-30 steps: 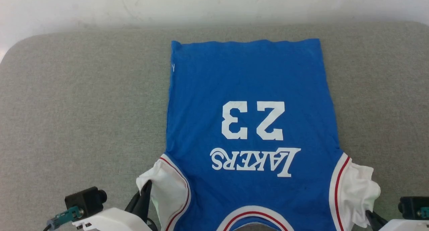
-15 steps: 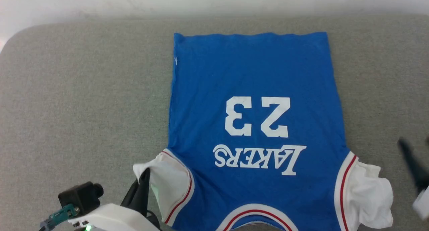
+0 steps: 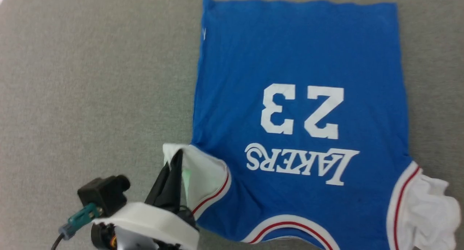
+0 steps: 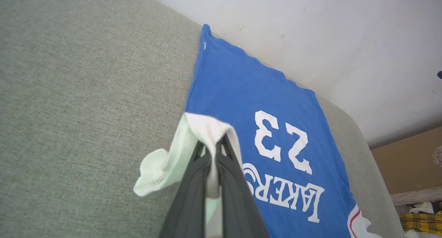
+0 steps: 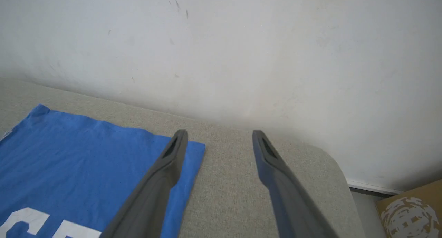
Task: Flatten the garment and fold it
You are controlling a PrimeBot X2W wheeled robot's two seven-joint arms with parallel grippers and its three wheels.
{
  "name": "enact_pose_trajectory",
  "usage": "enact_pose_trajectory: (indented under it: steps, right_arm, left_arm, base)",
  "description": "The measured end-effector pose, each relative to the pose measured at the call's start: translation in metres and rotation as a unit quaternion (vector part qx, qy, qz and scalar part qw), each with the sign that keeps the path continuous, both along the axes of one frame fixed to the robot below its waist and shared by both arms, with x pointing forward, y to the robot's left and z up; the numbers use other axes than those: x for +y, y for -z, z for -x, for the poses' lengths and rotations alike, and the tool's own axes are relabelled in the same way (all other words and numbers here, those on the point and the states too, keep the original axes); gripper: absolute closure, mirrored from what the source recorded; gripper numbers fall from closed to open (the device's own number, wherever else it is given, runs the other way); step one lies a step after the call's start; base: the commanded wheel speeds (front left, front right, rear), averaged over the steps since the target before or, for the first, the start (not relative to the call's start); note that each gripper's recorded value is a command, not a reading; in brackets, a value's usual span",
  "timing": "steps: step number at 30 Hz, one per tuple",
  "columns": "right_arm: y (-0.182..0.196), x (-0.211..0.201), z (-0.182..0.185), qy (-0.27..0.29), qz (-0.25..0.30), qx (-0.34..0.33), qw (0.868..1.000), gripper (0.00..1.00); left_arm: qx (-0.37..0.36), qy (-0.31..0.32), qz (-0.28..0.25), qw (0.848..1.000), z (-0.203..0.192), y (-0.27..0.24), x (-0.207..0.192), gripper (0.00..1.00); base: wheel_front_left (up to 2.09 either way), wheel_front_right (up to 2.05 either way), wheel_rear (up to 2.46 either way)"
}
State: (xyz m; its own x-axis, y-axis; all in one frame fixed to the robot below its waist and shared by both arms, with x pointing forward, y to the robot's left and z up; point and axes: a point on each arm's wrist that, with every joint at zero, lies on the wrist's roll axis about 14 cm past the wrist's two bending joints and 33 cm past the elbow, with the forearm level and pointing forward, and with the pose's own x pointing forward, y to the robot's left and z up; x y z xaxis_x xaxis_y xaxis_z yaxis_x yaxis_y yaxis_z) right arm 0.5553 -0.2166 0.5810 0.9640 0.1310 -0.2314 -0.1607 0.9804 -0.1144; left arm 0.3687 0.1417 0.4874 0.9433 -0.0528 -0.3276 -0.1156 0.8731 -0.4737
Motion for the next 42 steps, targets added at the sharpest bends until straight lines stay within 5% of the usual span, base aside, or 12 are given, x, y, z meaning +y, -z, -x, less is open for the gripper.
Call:
enact_pose_trajectory:
  steps: [10,22,23,24,25,33,42]
  right_arm:
    - [0.081,-0.005,-0.082,0.034,0.027,0.129,0.991,0.00]
    - [0.201,0.027,-0.101,0.012,0.027,0.247,0.968,0.00]
    - [0.208,0.028,-0.101,0.011,0.025,0.254,0.967,0.53]
    - [0.212,0.030,-0.102,0.010,0.023,0.257,0.966,0.91]
    - [0.214,0.031,-0.103,0.010,0.021,0.256,0.966,1.00]
    - [0.206,0.035,-0.106,0.006,0.015,0.230,0.973,1.00]
    - [0.130,0.048,-0.081,-0.037,-0.037,0.130,0.990,1.00]
  left_arm:
    - [0.009,-0.018,-0.006,1.000,-0.020,0.018,-0.004,1.00]
    - [0.047,-0.054,-0.031,0.997,-0.020,0.045,0.014,1.00]
    - [0.051,-0.057,-0.032,0.997,-0.019,0.047,0.016,1.00]
    - [0.054,-0.059,-0.034,0.996,-0.019,0.049,0.017,1.00]
    - [0.056,-0.061,-0.034,0.996,-0.018,0.051,0.018,1.00]
    - [0.055,-0.067,-0.039,0.995,-0.018,0.050,0.022,1.00]
    - [0.030,-0.062,-0.043,0.997,-0.013,0.029,0.027,1.00]
  base:
    - [0.00,0.00,0.00]
    - [0.00,0.00,0.00]
    - [0.00,0.00,0.00]
    - [0.00,0.00,0.00]
    - [0.00,0.00,0.00]
    - [0.00,0.00,0.00]
    - [0.00,0.00,0.00]
